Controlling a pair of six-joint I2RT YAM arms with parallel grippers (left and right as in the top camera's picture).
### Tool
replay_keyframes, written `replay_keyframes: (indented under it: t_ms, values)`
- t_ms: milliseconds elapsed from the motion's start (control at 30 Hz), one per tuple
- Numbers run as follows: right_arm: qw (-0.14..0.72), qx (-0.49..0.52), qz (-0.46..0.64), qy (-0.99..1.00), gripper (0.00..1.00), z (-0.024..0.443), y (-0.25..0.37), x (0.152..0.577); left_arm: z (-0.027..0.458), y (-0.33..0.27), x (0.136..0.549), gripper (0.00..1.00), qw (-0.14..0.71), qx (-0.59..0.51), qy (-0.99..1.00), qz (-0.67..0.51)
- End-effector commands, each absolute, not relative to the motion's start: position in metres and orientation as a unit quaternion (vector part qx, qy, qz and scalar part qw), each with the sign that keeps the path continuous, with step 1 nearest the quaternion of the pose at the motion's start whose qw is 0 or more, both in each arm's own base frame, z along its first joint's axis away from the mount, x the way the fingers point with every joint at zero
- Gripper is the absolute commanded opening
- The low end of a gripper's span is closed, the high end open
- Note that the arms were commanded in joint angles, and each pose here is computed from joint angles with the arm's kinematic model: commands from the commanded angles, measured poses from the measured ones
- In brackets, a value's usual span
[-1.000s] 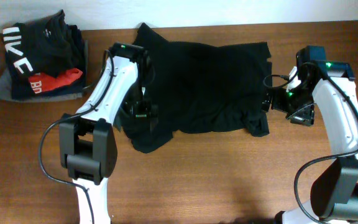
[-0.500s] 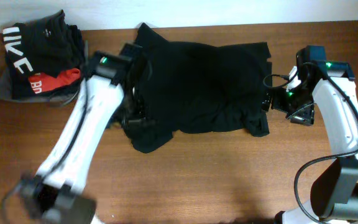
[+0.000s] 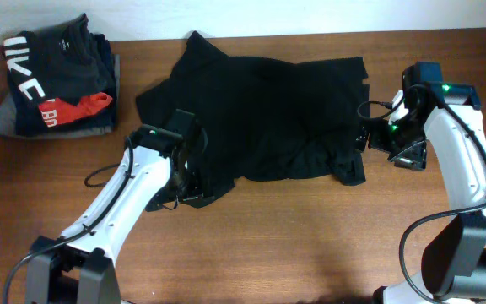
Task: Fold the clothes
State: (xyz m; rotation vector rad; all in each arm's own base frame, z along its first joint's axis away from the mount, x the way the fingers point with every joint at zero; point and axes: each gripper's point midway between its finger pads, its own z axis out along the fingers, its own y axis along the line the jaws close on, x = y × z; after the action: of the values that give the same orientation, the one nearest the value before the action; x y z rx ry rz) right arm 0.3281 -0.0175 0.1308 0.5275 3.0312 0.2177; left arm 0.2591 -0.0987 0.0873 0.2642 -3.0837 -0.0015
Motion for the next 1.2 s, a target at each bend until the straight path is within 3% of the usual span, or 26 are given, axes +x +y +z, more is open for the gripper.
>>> replay_keyframes:
  t_ms: [0,933,1000,1167]
  values:
    - [0.033,0.166,0.063,0.984,0.99,0.133,-0.020,0.327,0.080,-0.102,0.261,0.97,0.017,0.101,-0.995,0.013]
    - [0.030,0.153,0.062,0.986,0.99,0.133,-0.020,0.325,-0.001,-0.105,0.286,0.89,0.019,0.127,-0.991,0.041]
    - [0.030,0.153,0.062,0.986,0.99,0.133,-0.020,0.325,-0.003,-0.105,0.287,0.82,0.021,0.127,-0.991,0.041]
    - [0.030,0.153,0.062,0.986,0.99,0.133,-0.020,0.325,-0.005,-0.106,0.291,0.50,0.014,0.126,-0.991,0.043]
